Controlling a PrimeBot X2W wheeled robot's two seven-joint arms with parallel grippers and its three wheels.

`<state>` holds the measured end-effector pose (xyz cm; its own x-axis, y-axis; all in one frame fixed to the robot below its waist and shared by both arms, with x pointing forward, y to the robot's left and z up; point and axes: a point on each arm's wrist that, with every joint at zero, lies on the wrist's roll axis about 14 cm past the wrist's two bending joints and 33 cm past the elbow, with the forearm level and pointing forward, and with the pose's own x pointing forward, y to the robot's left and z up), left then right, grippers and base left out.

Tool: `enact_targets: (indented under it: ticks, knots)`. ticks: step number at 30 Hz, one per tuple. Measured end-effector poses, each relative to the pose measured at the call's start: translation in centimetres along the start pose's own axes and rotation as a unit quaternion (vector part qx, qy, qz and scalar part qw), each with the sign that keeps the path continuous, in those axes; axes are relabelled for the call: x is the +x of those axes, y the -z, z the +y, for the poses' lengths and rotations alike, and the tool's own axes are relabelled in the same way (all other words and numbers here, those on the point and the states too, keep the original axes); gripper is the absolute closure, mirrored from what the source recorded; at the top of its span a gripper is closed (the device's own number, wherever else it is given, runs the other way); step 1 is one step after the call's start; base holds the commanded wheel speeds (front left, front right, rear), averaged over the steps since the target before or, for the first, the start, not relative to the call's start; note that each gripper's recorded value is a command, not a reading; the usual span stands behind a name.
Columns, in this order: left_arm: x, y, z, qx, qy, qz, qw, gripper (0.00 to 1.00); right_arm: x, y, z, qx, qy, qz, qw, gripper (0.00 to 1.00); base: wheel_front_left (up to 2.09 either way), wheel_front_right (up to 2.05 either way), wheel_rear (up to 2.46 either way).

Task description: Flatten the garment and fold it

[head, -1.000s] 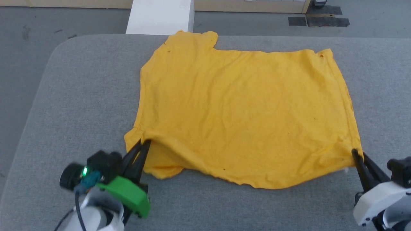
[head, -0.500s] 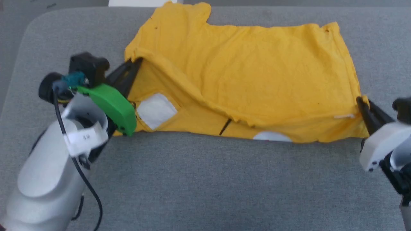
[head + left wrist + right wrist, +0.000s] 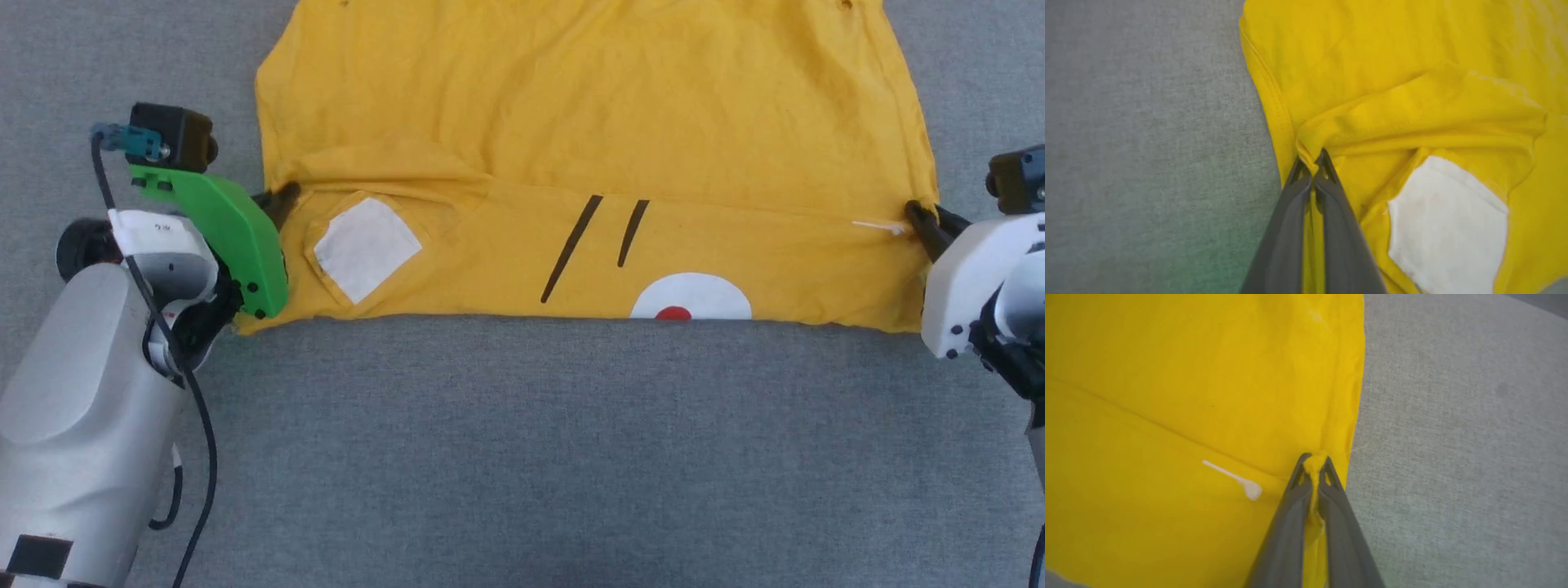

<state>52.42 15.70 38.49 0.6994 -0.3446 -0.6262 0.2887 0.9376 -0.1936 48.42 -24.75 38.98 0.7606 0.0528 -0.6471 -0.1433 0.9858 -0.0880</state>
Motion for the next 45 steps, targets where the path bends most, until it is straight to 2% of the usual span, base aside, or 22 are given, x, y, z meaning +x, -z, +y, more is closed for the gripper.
enact_targets:
  ticks: [3,8,9,10,11,12,15,16,20,25,31,35,38,39,40,45]
  knots:
    - [0.4,2.0,0.5,-0.031,-0.002,0.055,0.998,1.00,0.8,0.7,0.1,0.007,-0.010,0.032,0.999,1.00,0.00,0.00,0.00]
    - [0.2,2.6,0.5,-0.062,0.005,0.094,0.994,1.00,1.4,0.9,0.2,0.026,-0.027,0.073,0.997,1.00,0.00,0.00,0.00]
    - [0.1,2.6,0.5,-0.065,0.004,0.095,0.993,0.69,1.4,0.9,0.2,0.033,-0.029,0.078,0.996,1.00,0.00,0.00,0.00]
    - [-0.1,2.4,0.5,-0.067,0.003,0.092,0.994,0.15,1.3,0.9,0.2,0.038,-0.031,0.081,0.996,1.00,0.00,0.00,0.00]
    - [-0.2,2.1,0.4,-0.069,0.002,0.077,0.995,0.00,1.3,0.7,0.3,0.044,-0.033,0.080,0.995,0.55,0.00,0.00,0.00]
    - [-0.4,1.6,0.4,-0.073,0.000,0.055,0.996,0.00,1.2,0.5,0.3,0.051,-0.034,0.077,0.995,0.00,0.00,0.00,0.00]
    - [-1.2,0.2,0.4,-0.066,-0.012,-0.027,0.997,0.00,0.7,-0.3,0.6,0.064,-0.037,0.051,0.996,0.00,0.00,0.00,0.00]
    - [-2.2,-0.9,0.8,-0.052,-0.032,-0.086,0.994,0.00,0.1,-1.1,1.1,0.074,-0.041,0.016,0.996,0.00,0.00,0.00,0.00]
    - [-5.3,-3.1,0.8,-0.067,-0.068,-0.210,0.973,0.00,-2.2,-3.0,1.5,0.093,-0.040,-0.078,0.992,0.00,0.00,0.00,0.00]
    - [-8.4,-1.3,-0.1,-0.103,-0.102,-0.256,0.956,0.00,-6.1,-4.8,0.8,0.102,-0.007,-0.200,0.974,0.00,0.00,0.00,0.00]
    - [-10.0,0.5,-0.2,-0.109,-0.140,-0.240,0.954,0.00,-9.8,-5.1,1.7,0.117,0.013,-0.286,0.951,0.00,0.00,0.00,0.00]
    - [-9.2,1.7,-0.4,-0.110,-0.148,-0.195,0.963,0.00,-11.4,-5.5,2.1,0.117,0.023,-0.324,0.939,0.00,0.00,0.00,0.00]
    - [-8.3,3.4,-0.4,-0.115,-0.155,-0.144,0.971,0.00,-12.2,-5.3,2.4,0.119,0.029,-0.337,0.934,0.00,0.00,0.00,0.00]
    - [-7.4,5.4,-0.5,-0.123,-0.160,-0.083,0.976,0.00,-12.5,-5.1,2.6,0.121,0.030,-0.339,0.932,0.00,0.00,0.00,0.00]
    - [-7.1,6.2,-0.6,-0.124,-0.161,-0.061,0.977,0.00,-12.6,-5.0,2.6,0.122,0.031,-0.339,0.932,0.00,0.00,0.00,0.00]
    - [-6.3,7.0,-0.6,-0.122,-0.161,-0.004,0.979,0.00,-13.0,-4.4,2.5,0.123,0.037,-0.334,0.934,0.00,0.00,0.00,0.00]
